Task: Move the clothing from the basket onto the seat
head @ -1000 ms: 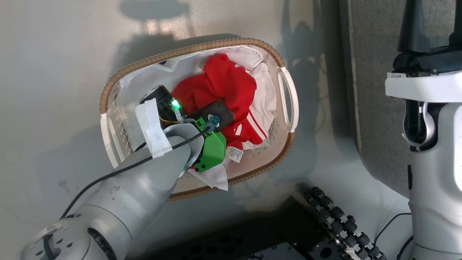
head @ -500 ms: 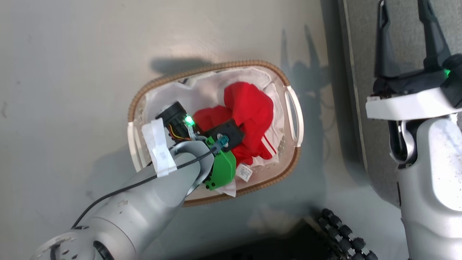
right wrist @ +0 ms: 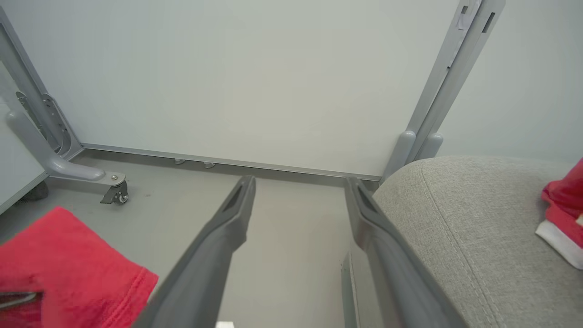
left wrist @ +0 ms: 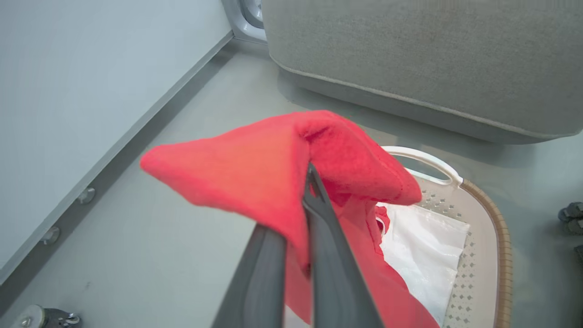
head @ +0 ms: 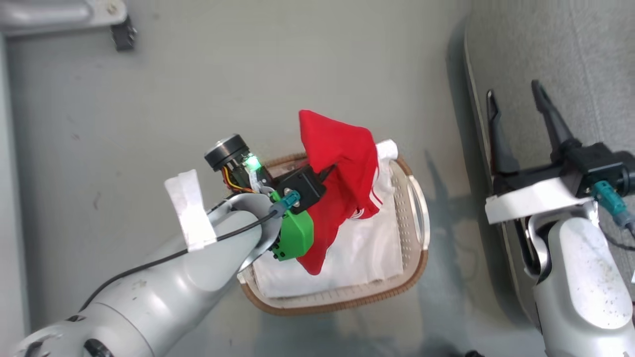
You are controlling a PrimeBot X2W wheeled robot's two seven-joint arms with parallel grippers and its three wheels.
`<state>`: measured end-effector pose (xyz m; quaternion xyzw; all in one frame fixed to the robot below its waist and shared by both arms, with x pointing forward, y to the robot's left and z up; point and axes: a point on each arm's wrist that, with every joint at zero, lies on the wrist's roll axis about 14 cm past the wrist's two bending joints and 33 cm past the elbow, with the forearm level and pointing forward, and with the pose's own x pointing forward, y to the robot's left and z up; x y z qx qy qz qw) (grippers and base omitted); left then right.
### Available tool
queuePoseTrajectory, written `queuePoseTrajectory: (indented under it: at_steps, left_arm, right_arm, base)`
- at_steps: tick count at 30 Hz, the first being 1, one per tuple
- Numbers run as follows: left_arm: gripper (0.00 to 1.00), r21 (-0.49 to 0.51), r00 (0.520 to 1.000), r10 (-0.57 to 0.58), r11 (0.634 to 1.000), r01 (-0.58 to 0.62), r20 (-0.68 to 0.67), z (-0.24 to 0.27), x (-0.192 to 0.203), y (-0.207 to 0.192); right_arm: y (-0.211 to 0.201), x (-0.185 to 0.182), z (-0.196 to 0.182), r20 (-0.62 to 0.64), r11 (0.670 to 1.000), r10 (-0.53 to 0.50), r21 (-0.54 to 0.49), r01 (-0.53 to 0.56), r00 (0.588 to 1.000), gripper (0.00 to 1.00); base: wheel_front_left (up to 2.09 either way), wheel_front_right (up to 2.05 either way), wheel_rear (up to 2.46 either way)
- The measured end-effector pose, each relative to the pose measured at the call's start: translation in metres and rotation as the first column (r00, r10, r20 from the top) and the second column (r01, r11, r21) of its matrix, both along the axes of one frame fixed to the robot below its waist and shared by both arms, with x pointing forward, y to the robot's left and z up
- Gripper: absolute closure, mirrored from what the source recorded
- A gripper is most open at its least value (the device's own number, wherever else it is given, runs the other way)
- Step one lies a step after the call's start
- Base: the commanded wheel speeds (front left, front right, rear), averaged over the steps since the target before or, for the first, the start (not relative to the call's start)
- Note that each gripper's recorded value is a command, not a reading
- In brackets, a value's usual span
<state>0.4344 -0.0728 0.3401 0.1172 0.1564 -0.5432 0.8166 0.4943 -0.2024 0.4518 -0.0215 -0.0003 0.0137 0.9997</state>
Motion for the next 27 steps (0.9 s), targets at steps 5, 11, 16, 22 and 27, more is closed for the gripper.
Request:
queuePoseTrajectory:
  at_steps: [5,11,16,22,27]
  left_arm:
    - [1.0,-0.018,0.99,0.03,0.999,-0.028,0.136,0.058,0.012,0.015]
    - [1.0,-0.034,0.947,0.089,0.996,-0.083,0.308,0.139,0.031,0.038]
    - [1.0,-0.069,0.886,0.143,0.99,-0.125,0.441,0.212,0.039,0.053]
    - [1.0,-0.131,0.802,0.196,0.98,-0.148,0.563,0.289,0.038,0.061]
    - [1.0,-0.174,0.741,0.243,0.97,-0.171,0.626,0.337,0.039,0.066]
  right_arm:
    - [0.012,-0.018,0.024,0.033,1.0,0.027,0.013,-0.028,0.999,0.0]
    - [0.027,-0.036,0.059,0.103,0.997,0.069,0.016,-0.071,0.992,0.0]
    - [0.047,-0.048,0.094,0.187,0.992,0.127,0.005,-0.13,0.974,0.0]
    - [0.067,-0.06,0.119,0.245,0.982,0.185,-0.014,-0.187,0.952,0.0]
    - [0.087,-0.068,0.128,0.263,0.97,0.241,-0.026,-0.243,0.934,0.0]
  base:
    - [0.0,0.0,0.0]
    - [0.0,0.0,0.0]
    - [0.0,0.0,0.0]
    - [0.0,0.0,0.0]
    - [0.0,0.0,0.0]
